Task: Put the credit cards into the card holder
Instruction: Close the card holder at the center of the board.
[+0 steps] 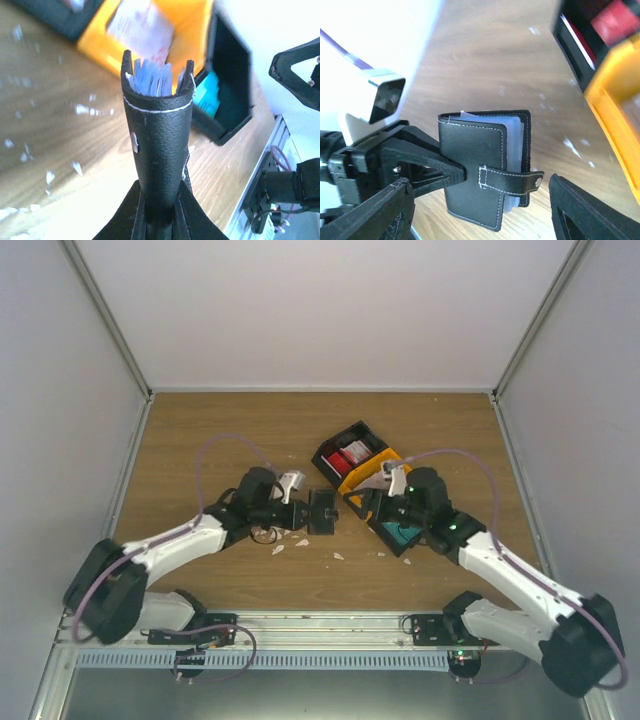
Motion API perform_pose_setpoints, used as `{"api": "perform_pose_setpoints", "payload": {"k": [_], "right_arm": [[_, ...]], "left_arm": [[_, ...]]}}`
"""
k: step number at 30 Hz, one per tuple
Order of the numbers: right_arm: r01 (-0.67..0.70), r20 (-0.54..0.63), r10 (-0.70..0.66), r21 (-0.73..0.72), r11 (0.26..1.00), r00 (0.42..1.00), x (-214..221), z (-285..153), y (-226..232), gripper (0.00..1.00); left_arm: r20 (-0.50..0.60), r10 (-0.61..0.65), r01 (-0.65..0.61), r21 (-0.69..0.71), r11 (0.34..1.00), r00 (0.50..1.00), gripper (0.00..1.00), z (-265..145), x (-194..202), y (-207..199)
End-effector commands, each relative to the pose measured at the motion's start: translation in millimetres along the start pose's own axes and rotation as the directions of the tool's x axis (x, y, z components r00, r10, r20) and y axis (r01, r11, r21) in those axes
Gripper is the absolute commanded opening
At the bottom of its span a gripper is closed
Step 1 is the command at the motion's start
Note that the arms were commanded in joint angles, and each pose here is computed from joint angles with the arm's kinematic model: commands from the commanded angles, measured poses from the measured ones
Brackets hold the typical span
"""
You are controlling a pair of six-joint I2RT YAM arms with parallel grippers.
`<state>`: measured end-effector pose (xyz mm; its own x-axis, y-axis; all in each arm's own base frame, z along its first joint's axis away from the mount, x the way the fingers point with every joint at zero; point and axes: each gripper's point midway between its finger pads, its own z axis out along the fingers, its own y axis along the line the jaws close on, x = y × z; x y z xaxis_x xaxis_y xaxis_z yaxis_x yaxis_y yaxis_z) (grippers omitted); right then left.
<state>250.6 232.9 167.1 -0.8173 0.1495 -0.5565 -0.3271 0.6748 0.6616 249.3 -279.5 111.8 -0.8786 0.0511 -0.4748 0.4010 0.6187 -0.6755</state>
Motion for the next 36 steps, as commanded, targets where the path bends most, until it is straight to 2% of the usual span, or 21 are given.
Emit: {"api": "perform_pose_setpoints", "payload": {"k": [1,6,8,10,12,15,18,21,24,29,32,36], "right_arm": [[-0.007,0.121,0.023,-0.129,0.992,0.992,-36.7,-38.0,49.3,0.77],[-0.016,0.14,0.067,-0.338,0.941,0.988,-68.2,-67.2,114.0,0.84],[-0.028,0.122,0.085,-0.41,0.911,0.989,-78.2,-76.0,136.4,0.85],[-0.032,0.103,0.088,-0.457,0.889,0.991,-86.3,-81.9,153.6,0.86],[-0.047,0.084,0.101,-0.486,0.872,0.991,-92.5,-84.5,165.0,0.88],[-0.055,0.069,0.111,-0.552,0.832,0.991,-101.2,-89.9,183.5,0.9],[-0.07,0.05,0.12,-0.57,0.819,0.992,-106.7,-89.2,194.5,0.91],[-0.087,0.035,0.132,-0.582,0.808,0.991,-109.5,-87.3,202.8,0.93],[-0.106,0.016,0.146,-0.605,0.789,0.989,-109.1,-87.9,209.4,0.94],[-0.097,0.035,0.157,-0.648,0.755,0.987,-115.0,-97.6,221.8,0.93],[-0.164,-0.021,0.195,-0.638,0.752,0.981,-114.4,-86.4,219.8,0.93],[-0.234,-0.054,0.255,-0.611,0.756,0.965,-118.1,-70.5,212.7,0.9]], "left_arm": [[0.222,0.21,-0.192,-0.101,0.976,0.952,0.0,-51.0,-47.1,-26.1],[0.426,0.296,-0.227,-0.207,0.952,0.855,0.0,-108.2,-101.7,-60.5],[0.492,0.349,-0.266,-0.232,0.936,0.798,0.0,-131.5,-120.9,-80.3],[0.544,0.437,-0.351,-0.26,0.899,0.716,0.0,-151.9,-135.0,-102.5],[0.587,0.553,-0.457,-0.322,0.829,0.591,0.0,-173.0,-145.6,-123.4],[0.609,0.703,-0.592,-0.43,0.682,0.368,0.0,-199.2,-153.4,-152.9],[0.555,0.816,-0.669,-0.546,0.504,0.161,0.0,-210.1,-155.4,-169.6],[0.47,0.882,-0.728,-0.619,0.296,-0.041,0.0,-206.5,-146.3,-181.3],[0.384,0.903,-0.732,-0.669,0.127,-0.194,0.0,-200.5,-137.6,-185.9],[0.261,0.917,-0.667,-0.745,-0.008,-0.303,0.0,-198.1,-144.9,-182.1],[0.23,0.903,-0.652,-0.755,-0.069,-0.362,0.0,-198.1,-141.6,-187.2],[0.134,0.887,-0.614,-0.766,-0.19,-0.441,0.0,-190.0,-136.1,-183.9]]}}
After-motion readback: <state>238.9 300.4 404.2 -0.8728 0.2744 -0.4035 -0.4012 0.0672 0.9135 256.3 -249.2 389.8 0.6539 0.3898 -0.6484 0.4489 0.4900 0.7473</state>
